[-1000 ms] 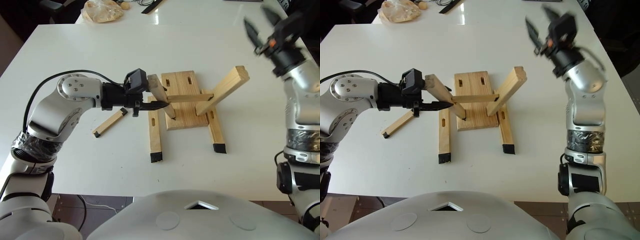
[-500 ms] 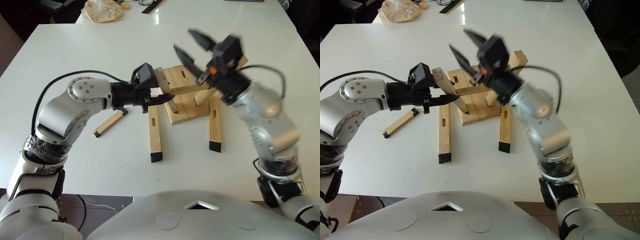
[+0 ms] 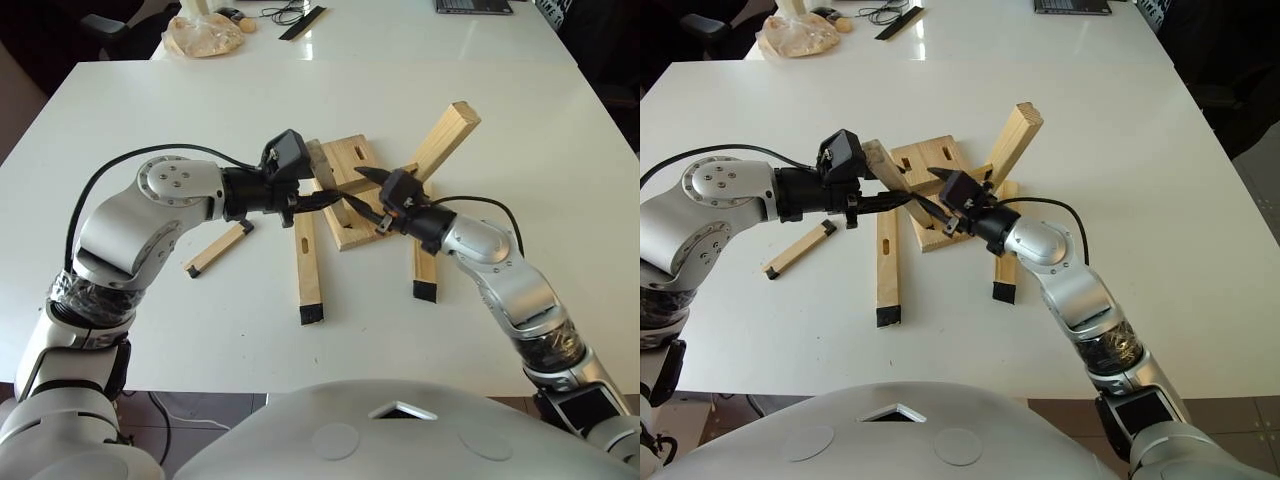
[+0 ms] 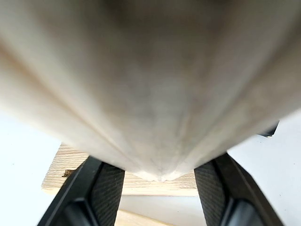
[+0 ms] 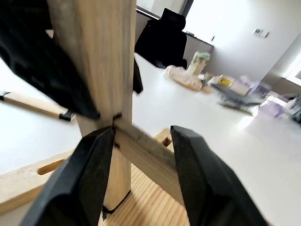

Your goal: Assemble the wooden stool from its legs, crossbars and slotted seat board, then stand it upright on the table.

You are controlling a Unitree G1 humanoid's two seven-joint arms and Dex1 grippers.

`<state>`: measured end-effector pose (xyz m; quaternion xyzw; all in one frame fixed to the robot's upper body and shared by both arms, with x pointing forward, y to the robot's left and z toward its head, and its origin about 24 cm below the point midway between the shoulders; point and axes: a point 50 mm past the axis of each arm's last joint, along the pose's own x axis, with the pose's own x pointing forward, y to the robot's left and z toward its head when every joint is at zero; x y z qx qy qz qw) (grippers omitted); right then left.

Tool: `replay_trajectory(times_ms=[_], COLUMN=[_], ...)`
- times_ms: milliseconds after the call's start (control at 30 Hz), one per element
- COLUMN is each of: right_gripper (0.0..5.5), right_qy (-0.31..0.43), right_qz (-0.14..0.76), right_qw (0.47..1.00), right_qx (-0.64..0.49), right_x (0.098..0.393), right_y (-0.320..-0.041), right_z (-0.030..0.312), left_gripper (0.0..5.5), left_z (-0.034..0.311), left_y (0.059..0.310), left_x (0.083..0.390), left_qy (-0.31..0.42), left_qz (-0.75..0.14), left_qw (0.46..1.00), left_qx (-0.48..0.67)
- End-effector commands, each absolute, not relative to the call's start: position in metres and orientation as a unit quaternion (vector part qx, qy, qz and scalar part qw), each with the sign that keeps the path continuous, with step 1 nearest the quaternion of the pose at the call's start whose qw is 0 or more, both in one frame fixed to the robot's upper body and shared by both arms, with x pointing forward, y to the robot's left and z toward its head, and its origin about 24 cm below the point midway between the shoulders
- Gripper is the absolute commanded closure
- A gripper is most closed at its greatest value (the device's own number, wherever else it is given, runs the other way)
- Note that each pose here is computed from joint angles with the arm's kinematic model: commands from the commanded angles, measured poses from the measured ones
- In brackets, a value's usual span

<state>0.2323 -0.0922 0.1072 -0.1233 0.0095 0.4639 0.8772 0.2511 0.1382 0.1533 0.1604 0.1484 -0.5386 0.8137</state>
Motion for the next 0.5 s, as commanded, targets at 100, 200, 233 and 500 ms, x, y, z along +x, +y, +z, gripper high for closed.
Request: replay_trajectory(times_ms=[100,200,233,500], right_gripper=[3.33,3.33,3.33,3.33], right_qy=[-0.17,-0.219,-0.22,-0.063], right_qz=[0.494,0.411,0.357,-0.14], right_qw=[0.846,0.873,0.896,0.987], right_qx=[0.102,0.147,0.147,-0.051], right_x=[0.236,0.257,0.267,0.308], right_y=[-0.117,-0.172,-0.195,-0.344], right_z=[0.224,0.258,0.26,0.189], left_gripper=[3.46,3.46,3.46,3.46], left_z=[0.113,0.112,0.112,0.114], left_y=[0.151,0.152,0.153,0.154], left_x=[0.242,0.24,0.24,0.239], left_qy=[0.253,0.254,0.254,0.251], left_qz=[-0.523,-0.519,-0.518,-0.519], left_qw=[0.802,0.805,0.805,0.806], left_qx=[0.139,0.136,0.135,0.13])
